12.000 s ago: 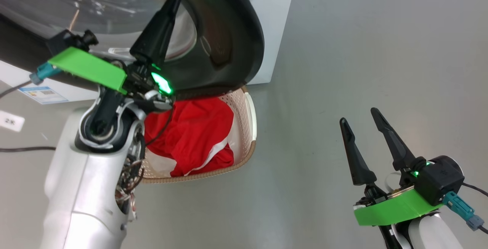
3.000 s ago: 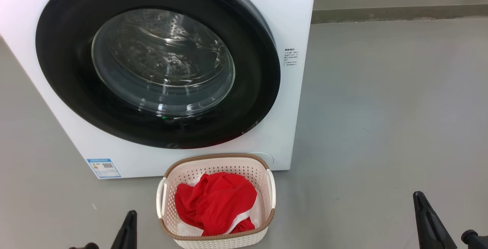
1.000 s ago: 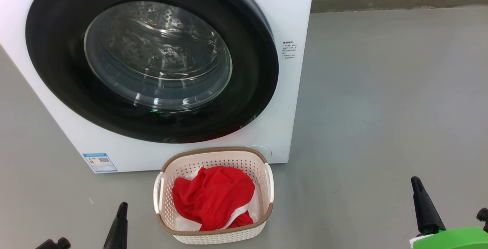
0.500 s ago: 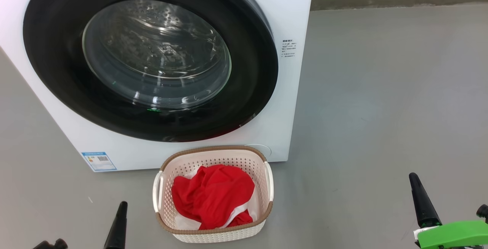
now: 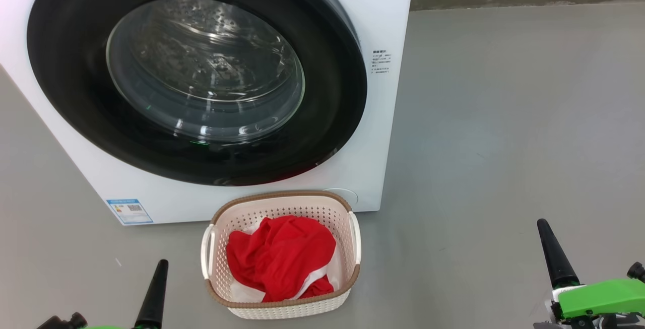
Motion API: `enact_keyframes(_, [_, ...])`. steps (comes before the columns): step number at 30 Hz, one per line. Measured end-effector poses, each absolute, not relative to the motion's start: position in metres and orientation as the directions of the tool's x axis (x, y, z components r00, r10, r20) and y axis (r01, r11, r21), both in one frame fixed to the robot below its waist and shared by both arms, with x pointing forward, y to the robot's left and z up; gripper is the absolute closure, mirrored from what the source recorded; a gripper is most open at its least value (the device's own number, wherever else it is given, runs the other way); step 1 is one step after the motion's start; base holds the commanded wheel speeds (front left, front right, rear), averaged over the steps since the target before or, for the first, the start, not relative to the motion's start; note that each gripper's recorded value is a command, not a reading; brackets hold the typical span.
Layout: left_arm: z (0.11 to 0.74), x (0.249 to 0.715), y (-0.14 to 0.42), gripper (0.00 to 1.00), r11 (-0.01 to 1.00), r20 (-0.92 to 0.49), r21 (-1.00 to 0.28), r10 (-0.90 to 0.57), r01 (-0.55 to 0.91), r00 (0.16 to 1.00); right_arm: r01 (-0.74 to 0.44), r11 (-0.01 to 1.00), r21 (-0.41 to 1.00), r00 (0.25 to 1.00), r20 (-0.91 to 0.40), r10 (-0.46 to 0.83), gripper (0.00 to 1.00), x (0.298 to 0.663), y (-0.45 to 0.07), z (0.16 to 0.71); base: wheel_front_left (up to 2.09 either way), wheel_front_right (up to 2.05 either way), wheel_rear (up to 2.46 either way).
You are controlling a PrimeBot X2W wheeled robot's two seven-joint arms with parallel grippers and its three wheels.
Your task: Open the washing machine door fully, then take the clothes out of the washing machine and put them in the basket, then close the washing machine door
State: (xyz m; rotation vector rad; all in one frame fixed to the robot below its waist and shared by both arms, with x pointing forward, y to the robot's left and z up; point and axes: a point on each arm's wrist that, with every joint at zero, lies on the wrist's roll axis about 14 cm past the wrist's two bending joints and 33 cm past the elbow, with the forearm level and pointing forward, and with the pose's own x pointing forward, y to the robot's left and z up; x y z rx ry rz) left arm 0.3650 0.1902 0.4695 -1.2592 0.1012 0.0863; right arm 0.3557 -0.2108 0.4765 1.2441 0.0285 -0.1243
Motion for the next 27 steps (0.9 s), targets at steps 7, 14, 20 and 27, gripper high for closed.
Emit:
enact_keyframes(7, [0.473,0.369,0.189,1.00,0.237,-0.115,-0.965,0.000,-0.112,0.993,0.109,0.239,0.965,0.993,-0.095,-0.067,1.00,0.359,-0.210,0.475,0.00,0.00,0.00])
enact_keyframes(14, [0.473,0.370,0.189,1.00,0.177,-0.112,-0.978,-0.007,-0.109,0.994,0.098,0.175,0.980,0.994,-0.089,-0.057,1.00,0.364,-0.208,0.478,0.00,0.00,0.00])
enact_keyframes(20, [0.475,0.372,0.188,1.00,0.115,-0.105,-0.988,-0.014,-0.103,0.994,0.092,0.110,0.990,0.995,-0.087,-0.047,1.00,0.367,-0.207,0.478,0.00,0.00,0.00])
enact_keyframes(27, [0.479,0.376,0.187,1.00,0.046,-0.090,-0.995,-0.024,-0.089,0.996,0.083,0.035,0.996,0.996,-0.082,-0.036,1.00,0.372,-0.206,0.480,0.00,0.00,0.00])
